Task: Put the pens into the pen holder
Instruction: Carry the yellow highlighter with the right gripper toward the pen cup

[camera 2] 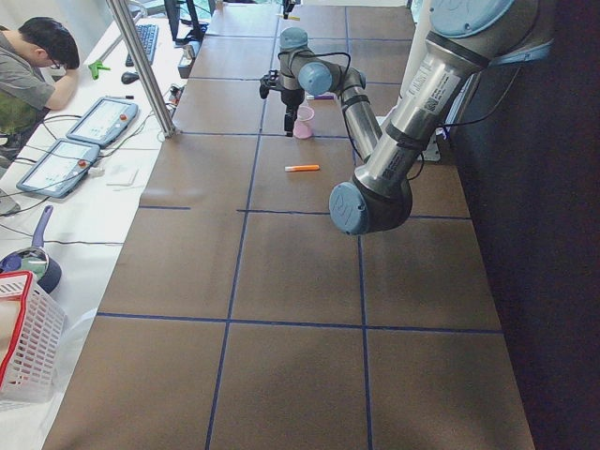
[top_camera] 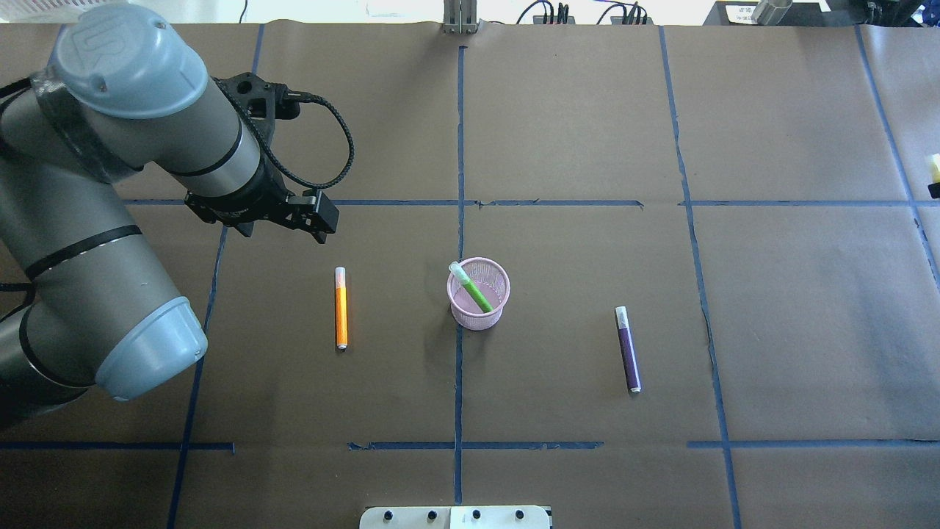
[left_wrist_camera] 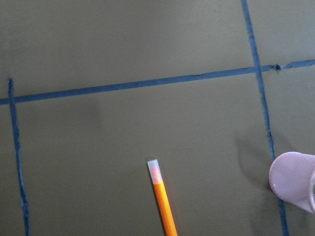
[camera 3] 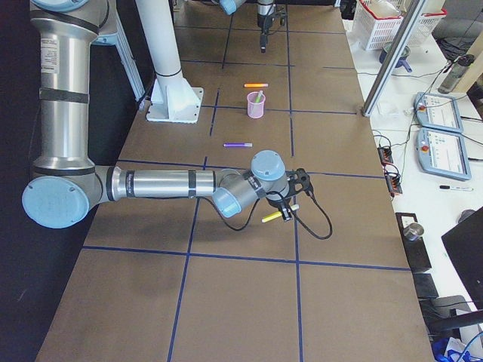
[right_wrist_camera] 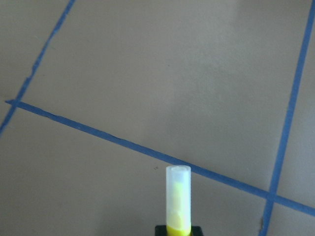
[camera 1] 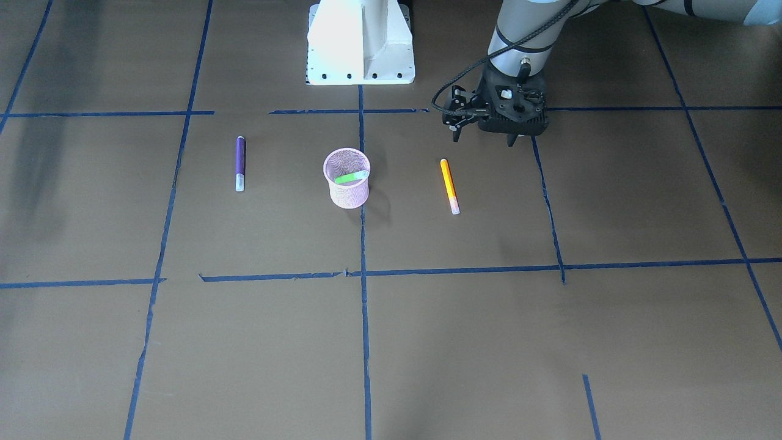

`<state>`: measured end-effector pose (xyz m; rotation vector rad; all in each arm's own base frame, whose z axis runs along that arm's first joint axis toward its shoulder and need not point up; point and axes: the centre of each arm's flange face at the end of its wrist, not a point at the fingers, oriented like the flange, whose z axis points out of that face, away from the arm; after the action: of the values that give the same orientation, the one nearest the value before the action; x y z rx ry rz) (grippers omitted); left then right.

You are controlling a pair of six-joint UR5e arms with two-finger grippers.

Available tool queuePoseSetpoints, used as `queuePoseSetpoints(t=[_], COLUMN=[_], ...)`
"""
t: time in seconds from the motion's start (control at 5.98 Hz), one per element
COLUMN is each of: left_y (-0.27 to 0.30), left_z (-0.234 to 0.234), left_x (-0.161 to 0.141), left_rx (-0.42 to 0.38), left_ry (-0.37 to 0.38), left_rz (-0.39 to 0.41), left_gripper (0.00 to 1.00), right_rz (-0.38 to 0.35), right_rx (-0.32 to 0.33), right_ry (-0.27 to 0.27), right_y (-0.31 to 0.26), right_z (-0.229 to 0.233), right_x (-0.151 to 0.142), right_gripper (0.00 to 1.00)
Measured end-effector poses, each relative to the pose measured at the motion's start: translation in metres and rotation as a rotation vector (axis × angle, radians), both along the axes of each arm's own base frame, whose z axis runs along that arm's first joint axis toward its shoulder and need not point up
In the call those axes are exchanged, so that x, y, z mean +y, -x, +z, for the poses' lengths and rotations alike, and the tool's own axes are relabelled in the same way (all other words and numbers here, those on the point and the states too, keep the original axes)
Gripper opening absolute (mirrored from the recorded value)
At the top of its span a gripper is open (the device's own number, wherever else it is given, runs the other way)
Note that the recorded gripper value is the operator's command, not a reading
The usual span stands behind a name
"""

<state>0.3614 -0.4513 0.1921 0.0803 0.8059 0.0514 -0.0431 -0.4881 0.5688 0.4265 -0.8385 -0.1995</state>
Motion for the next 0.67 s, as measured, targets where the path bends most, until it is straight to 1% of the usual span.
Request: queuePoseSetpoints(t=[0.17, 0.5, 0.67], left_y=[0.011, 0.024, 0.028], left_z=[0.009, 0.02, 0.024], left_x=[-0.006, -0.012, -0.014], left_rx=[-0.019, -0.035, -0.04], left_ry=[0.02, 0.029, 0.035], left_rz=[-0.019, -0.033, -0.039], left_gripper=[1.0, 1.0, 1.0], right_rz=[0.016, 0.071, 0.081], right_rx=[-0.041, -0.151, -0.168], right_ry=[-0.01, 0.001, -0.032], right_y=[0.014, 0.068, 0.102], right_z=[-0.036, -0.127, -0.163], right_x=[-0.002, -0.015, -0.023], right_gripper=[0.0, 0.01, 0.0])
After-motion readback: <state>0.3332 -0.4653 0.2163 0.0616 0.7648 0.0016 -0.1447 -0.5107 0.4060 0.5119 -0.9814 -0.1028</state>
